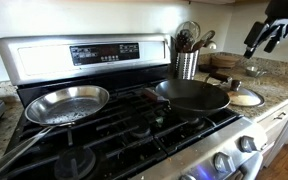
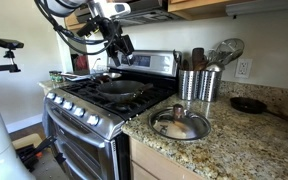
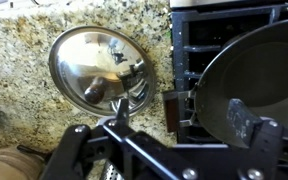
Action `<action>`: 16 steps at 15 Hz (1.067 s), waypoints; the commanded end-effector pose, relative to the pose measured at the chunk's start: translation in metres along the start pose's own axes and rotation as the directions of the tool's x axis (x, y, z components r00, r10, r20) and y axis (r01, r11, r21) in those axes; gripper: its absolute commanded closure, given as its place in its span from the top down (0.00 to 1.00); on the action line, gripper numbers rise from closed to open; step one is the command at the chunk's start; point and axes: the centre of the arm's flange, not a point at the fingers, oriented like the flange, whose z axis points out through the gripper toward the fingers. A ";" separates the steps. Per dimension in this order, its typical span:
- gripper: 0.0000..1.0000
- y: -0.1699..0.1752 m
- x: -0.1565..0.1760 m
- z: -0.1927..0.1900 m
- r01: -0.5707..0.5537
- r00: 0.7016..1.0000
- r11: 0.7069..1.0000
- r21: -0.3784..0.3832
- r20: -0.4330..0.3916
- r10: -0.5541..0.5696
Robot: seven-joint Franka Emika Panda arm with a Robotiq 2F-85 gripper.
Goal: Cover the pan on the right with the silver lid
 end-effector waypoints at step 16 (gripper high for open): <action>1.00 0.110 0.007 0.036 0.062 0.996 0.998 0.027 0.063 -0.063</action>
